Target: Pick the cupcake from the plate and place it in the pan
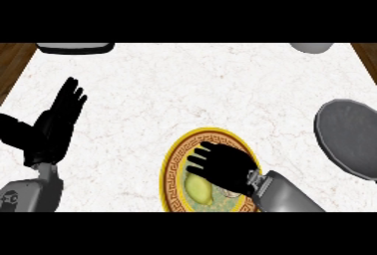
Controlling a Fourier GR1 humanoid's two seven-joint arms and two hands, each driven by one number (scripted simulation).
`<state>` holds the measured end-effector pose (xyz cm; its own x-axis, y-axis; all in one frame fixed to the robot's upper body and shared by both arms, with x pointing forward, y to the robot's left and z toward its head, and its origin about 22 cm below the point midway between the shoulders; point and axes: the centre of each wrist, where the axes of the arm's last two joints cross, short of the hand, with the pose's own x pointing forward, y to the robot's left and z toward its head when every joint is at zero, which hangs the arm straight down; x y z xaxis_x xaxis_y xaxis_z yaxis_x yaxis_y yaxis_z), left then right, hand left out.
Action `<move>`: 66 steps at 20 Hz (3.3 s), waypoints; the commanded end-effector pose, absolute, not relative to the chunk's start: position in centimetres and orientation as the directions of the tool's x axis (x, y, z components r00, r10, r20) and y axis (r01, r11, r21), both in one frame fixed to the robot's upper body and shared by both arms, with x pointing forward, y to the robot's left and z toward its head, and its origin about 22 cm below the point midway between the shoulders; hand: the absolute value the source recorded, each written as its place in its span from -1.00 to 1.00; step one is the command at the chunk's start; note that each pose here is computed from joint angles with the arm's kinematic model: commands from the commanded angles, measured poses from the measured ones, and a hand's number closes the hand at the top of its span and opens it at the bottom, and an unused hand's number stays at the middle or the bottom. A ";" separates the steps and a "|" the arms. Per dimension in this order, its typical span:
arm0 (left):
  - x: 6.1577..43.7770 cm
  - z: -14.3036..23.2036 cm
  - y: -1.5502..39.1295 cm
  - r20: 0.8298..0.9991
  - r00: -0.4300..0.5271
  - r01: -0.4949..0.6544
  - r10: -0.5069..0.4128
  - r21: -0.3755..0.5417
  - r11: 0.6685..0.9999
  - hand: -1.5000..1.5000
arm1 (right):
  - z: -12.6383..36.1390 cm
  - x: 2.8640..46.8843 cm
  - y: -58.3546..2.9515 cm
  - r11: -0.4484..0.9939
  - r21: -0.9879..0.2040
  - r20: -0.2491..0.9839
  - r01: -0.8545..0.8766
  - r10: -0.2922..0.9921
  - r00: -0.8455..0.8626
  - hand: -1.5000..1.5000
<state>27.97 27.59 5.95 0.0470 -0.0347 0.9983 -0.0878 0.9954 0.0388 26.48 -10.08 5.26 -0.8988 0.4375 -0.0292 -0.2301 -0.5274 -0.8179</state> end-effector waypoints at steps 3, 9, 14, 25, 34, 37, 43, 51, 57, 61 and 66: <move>27.7 6.8 28.7 0.998 0.054 -0.095 -0.022 0.027 0.995 0.00 | 3.2 27.0 -8.7 -0.546 -0.797 0.017 -0.259 0.409 -0.912 1.00; 27.7 6.9 29.5 0.999 0.031 -0.090 -0.041 0.044 0.995 0.00 | 1.2 26.7 -9.4 -0.515 -0.831 0.027 -0.209 0.338 -0.941 1.00; 28.8 5.2 27.1 0.997 0.066 -0.092 -0.041 0.047 0.995 0.00 | 2.4 28.5 -9.0 -0.461 -0.855 0.073 -0.236 0.344 -0.936 1.00; 26.5 5.6 29.0 0.996 0.074 -0.180 -0.047 0.059 0.982 0.00 | 1.9 24.9 -16.2 -0.061 -0.926 0.144 -0.372 0.855 -0.499 1.00; 26.4 5.2 28.7 0.996 0.080 -0.157 -0.028 0.040 0.987 0.00 | 13.5 17.9 -18.9 0.096 -0.981 0.047 0.170 0.961 -0.271 1.00; 27.0 6.1 27.5 0.997 0.072 -0.123 -0.040 0.049 0.991 0.00 | 17.7 14.9 -19.8 0.104 -0.967 0.047 0.233 0.971 -0.235 1.00; 28.5 5.9 25.7 0.997 0.060 -0.104 -0.039 0.045 0.994 0.00 | 20.5 12.5 -20.6 0.155 -0.959 0.123 0.236 0.982 -0.144 1.00; 27.5 5.5 26.7 0.998 0.049 -0.086 -0.047 0.051 0.995 0.00 | 20.0 17.2 -26.1 0.225 -0.927 0.228 0.300 0.973 -0.026 1.00; 26.2 5.4 27.6 0.999 0.044 -0.096 -0.017 0.022 0.995 0.00 | 19.0 19.8 -35.0 0.270 -0.886 0.303 0.377 0.952 0.031 1.00; 27.5 5.7 27.6 0.997 0.059 -0.094 -0.038 0.044 0.995 0.00 | 18.6 23.3 -38.8 0.286 -0.887 0.318 0.363 0.948 0.030 1.00; 27.1 6.4 26.9 0.999 0.040 -0.069 -0.026 0.029 0.997 0.00 | 13.1 26.5 -42.4 0.316 -0.896 0.332 0.311 0.943 -0.002 1.00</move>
<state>27.09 27.38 5.87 0.0493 -0.0319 0.9983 -0.0879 0.9955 0.0362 24.52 -39.42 15.87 0.0095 0.9514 0.3077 0.3289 0.2876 -0.8995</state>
